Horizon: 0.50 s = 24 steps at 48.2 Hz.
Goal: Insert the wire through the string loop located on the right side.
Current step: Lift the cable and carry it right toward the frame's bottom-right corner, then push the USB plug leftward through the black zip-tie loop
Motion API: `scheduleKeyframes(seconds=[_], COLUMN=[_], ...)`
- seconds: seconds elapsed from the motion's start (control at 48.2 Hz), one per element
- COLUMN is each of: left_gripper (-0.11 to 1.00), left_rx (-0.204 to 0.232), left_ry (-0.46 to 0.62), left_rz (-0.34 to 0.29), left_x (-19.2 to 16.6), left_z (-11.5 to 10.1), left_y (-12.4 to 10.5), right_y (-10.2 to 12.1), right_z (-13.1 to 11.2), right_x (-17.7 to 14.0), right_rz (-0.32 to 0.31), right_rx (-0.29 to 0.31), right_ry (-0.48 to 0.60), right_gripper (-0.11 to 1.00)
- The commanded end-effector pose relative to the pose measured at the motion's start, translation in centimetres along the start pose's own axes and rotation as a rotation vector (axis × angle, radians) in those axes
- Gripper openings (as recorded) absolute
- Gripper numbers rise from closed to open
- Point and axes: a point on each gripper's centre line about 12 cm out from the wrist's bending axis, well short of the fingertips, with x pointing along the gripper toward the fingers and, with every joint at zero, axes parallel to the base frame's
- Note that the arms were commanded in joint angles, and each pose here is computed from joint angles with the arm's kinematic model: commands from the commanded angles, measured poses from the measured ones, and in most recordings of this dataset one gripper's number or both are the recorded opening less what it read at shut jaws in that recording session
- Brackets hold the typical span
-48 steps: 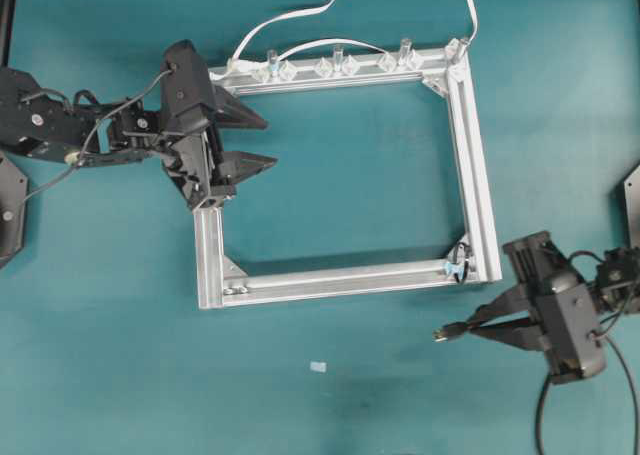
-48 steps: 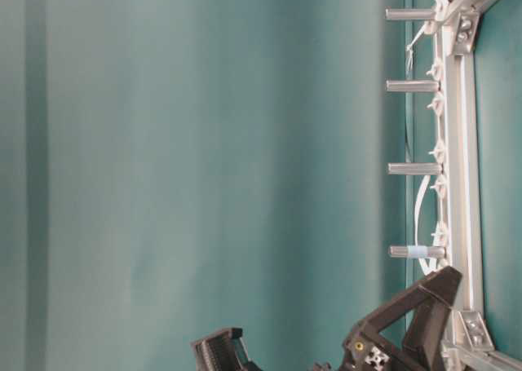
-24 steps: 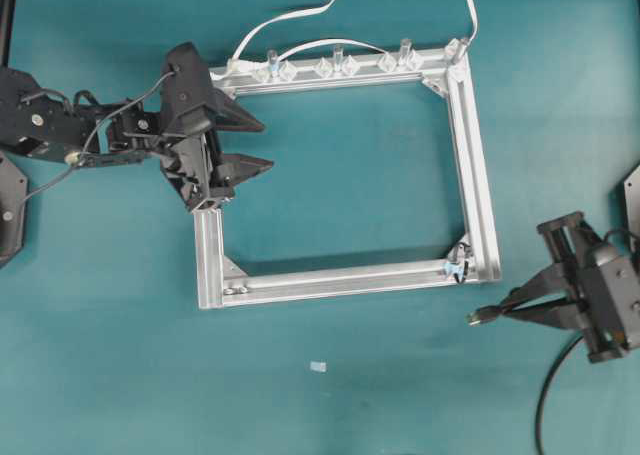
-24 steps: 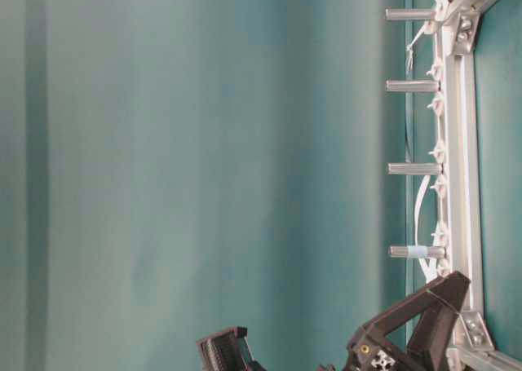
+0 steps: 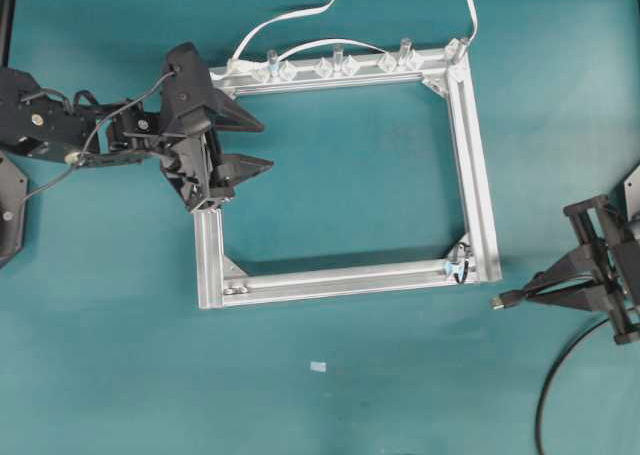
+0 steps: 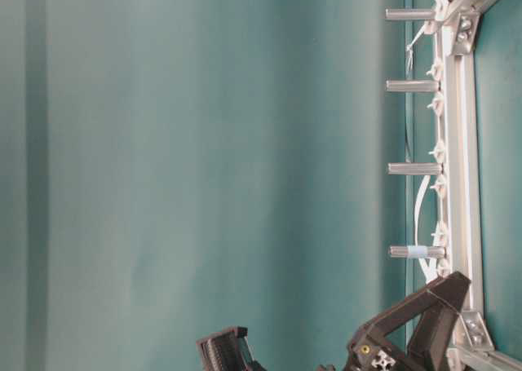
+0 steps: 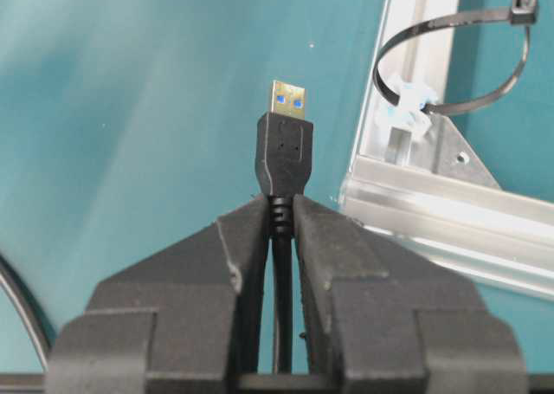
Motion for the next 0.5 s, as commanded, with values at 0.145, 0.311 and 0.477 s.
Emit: scheduleKeyframes(seconds=[0.145,0.311,0.477], left_gripper=[0.68,0.68,0.68], left_rx=[0.004,0.005,0.007], left_ry=[-0.027,-0.025,-0.025], left_rz=[-0.006,-0.007,-0.008], left_x=[-0.1,-0.1,-0.1], left_z=[0.8,0.8,0.7], left_y=[-0.2,-0.3,-0.3], right_y=[-1.3,-2.4,-3.1], right_z=[0.2,-0.2,-0.1], right_x=[0.0,-0.1,-0.1], right_rz=[-0.063,-0.111,-0.146], right_rx=[0.024,0.045,0.062], right_ry=[-0.028,-0.02,-0.026], right_gripper=[0.14,0.14,0.14])
